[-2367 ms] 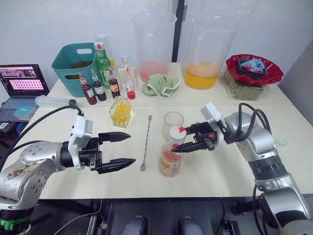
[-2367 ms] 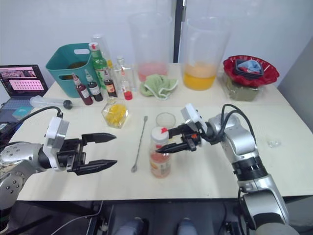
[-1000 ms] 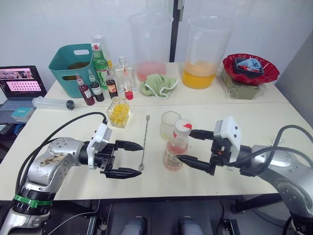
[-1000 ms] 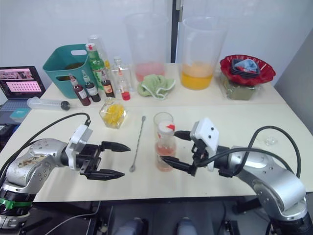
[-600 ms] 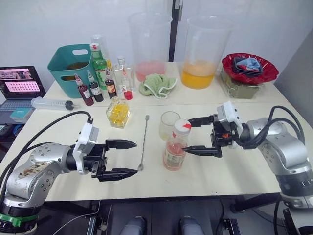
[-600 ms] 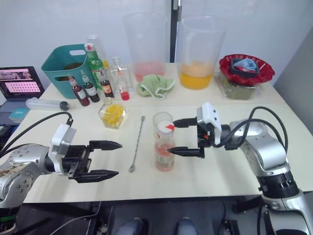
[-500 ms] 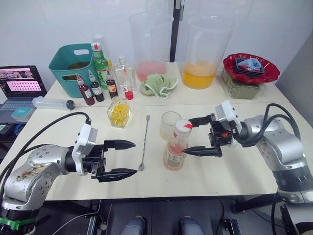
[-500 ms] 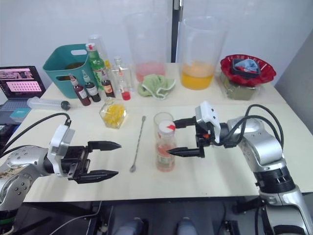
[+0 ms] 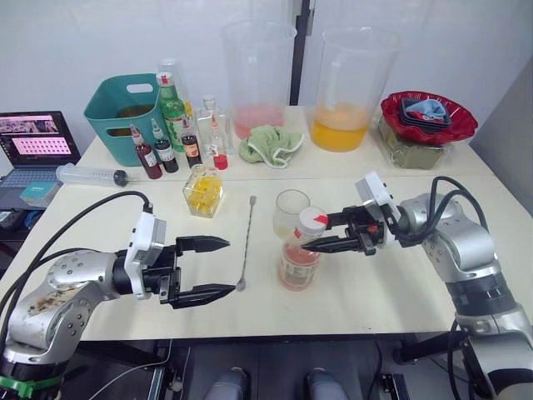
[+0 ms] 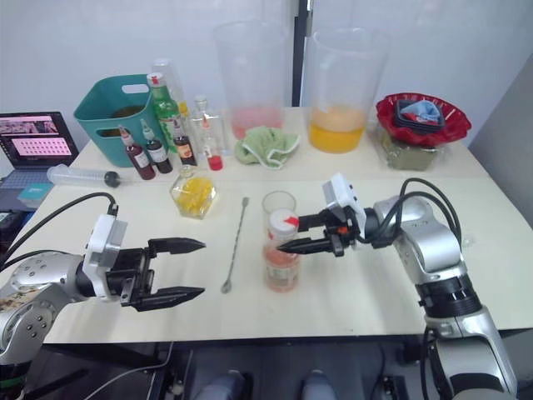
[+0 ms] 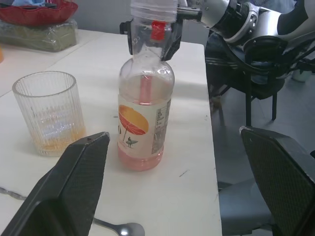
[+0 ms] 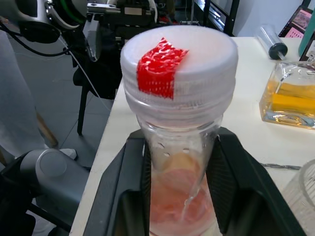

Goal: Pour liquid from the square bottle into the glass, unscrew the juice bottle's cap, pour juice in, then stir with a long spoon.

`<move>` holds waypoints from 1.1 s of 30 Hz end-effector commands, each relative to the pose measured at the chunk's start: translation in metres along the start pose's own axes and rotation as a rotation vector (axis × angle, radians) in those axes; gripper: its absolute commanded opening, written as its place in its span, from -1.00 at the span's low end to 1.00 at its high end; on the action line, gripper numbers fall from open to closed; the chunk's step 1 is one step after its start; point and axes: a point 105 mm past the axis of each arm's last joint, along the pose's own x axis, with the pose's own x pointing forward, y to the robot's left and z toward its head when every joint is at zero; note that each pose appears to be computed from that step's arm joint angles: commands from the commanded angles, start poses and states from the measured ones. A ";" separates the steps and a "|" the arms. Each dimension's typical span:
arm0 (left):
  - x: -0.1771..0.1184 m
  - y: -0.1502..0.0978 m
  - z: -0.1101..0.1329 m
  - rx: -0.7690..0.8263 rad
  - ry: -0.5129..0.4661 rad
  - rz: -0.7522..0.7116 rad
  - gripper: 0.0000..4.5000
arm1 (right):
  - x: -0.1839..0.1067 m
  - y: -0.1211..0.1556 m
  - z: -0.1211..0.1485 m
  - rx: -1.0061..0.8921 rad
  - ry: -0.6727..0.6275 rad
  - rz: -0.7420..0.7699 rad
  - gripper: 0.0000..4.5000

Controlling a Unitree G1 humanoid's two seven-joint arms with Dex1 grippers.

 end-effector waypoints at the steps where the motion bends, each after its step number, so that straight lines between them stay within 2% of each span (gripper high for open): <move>1: 0.004 0.002 0.004 0.032 -0.019 -0.035 1.00 | -0.008 0.002 0.020 -0.057 -0.037 -0.084 -0.55; 5: 0.010 0.006 0.002 0.033 -0.025 -0.063 1.00 | -0.011 0.008 0.025 -0.039 -0.039 -0.171 -0.55; 10: 0.017 0.013 -0.001 0.027 -0.033 -0.124 1.00 | -0.004 0.022 0.031 -0.014 -0.046 -0.356 -0.55; 17: 0.028 0.025 -0.002 0.021 -0.040 -0.209 1.00 | 0.009 0.034 0.021 0.120 -0.094 -0.592 -0.55; 23: 0.030 0.028 -0.001 0.030 -0.037 -0.227 1.00 | 0.012 0.035 0.012 0.154 -0.059 -0.674 -0.55; 28: 0.029 0.028 -0.002 0.028 -0.028 -0.226 1.00 | 0.020 0.041 0.007 0.209 -0.053 -0.622 -0.55; 30: 0.028 0.028 -0.002 0.030 -0.025 -0.218 1.00 | 0.017 0.039 0.008 0.216 -0.057 -0.614 -0.08; 33: 0.027 0.030 -0.001 0.040 -0.028 -0.197 1.00 | 0.012 0.038 0.011 0.215 -0.052 -0.580 0.37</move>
